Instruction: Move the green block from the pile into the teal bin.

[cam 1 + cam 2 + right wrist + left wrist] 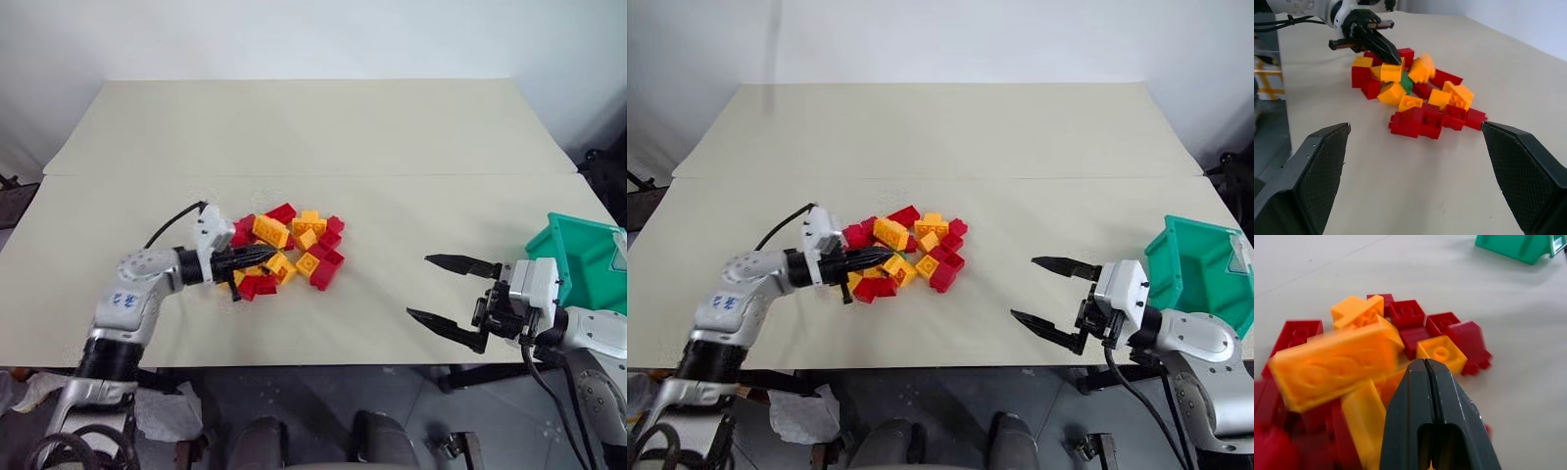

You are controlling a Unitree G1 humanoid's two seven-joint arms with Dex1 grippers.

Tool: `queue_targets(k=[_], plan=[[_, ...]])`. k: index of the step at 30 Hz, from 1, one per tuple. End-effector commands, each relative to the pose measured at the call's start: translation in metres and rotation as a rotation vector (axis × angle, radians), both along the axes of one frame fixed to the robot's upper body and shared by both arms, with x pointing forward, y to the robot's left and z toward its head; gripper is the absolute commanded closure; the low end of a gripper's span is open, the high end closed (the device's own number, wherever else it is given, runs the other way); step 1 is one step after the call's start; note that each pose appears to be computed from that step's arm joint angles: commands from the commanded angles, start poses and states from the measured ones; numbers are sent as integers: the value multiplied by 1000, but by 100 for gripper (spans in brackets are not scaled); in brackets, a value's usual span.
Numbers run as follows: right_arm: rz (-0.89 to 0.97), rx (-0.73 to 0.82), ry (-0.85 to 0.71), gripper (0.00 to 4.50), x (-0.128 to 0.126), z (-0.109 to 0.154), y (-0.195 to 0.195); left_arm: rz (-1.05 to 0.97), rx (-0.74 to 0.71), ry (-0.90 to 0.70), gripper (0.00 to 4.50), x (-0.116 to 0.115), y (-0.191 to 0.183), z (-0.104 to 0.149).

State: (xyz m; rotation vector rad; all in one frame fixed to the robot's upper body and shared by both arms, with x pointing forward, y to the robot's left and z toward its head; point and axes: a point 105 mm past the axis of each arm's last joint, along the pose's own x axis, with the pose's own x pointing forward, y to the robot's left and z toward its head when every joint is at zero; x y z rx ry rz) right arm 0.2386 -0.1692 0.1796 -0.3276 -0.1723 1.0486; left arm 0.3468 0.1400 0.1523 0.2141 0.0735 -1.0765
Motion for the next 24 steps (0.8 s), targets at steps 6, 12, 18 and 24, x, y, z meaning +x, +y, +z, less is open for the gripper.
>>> queue_targets(k=[6, 12, 18, 24], plan=[[-47, 20, -62, 4, -4, 8, 2, 145, -15, -109, 450, 40, 3, 8], [-59, 24, -71, 4, -2, 8, 2, 197, -62, -150, 450, 47, 25, 19], [-66, 39, -79, 4, -1, 8, 4, 101, -32, -153, 450, 17, 51, 21], [-66, 44, -82, 4, 0, 7, 6, -87, 101, -74, 450, -20, 47, 3]])
